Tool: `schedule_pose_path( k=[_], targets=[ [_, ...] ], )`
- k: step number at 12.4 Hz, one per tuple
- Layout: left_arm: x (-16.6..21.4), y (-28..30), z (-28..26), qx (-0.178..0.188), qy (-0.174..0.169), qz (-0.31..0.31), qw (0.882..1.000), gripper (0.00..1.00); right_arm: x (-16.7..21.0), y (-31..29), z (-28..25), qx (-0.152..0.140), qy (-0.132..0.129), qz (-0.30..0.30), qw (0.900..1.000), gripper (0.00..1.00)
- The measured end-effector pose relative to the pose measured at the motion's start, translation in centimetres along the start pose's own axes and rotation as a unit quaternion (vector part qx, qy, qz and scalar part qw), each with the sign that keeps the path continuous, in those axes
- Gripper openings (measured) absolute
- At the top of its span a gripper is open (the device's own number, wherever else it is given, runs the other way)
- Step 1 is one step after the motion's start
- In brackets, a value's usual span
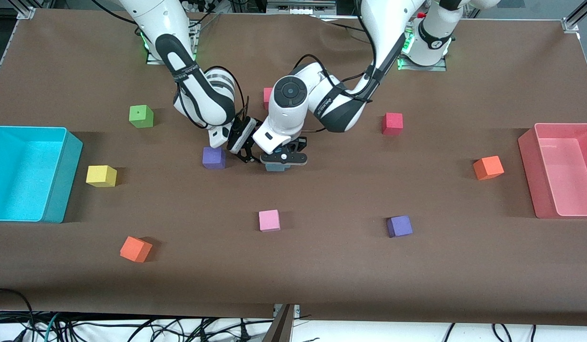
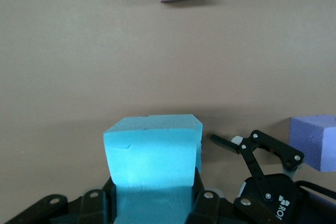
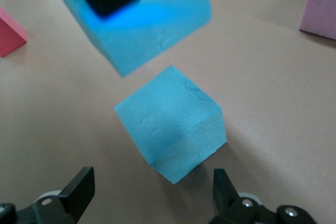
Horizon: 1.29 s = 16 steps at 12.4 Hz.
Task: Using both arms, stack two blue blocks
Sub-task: 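Lower the held cube onto the placed light blue cube with the left gripper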
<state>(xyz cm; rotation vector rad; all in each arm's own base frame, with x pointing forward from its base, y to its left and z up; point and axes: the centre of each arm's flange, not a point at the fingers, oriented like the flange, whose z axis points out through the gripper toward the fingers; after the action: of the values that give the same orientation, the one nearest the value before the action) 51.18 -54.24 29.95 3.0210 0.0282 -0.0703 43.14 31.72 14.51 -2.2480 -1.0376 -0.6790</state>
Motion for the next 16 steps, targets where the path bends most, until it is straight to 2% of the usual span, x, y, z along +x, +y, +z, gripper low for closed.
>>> schedule_pose_path(
  k=[14, 16],
  targets=[
    [-1.3, 1.6, 3.8, 0.003, -0.004, -0.012, 1.0, 0.52, 0.0, 0.3, -0.1, -0.002, 0.0, -0.001, 1.0, 1.0],
    [-1.2, 1.5, 3.9, 0.004, -0.003, -0.014, 1.0, 0.69, 0.0, 0.4, -0.1, -0.003, 0.0, -0.001, 1.0, 1.0]
  ],
)
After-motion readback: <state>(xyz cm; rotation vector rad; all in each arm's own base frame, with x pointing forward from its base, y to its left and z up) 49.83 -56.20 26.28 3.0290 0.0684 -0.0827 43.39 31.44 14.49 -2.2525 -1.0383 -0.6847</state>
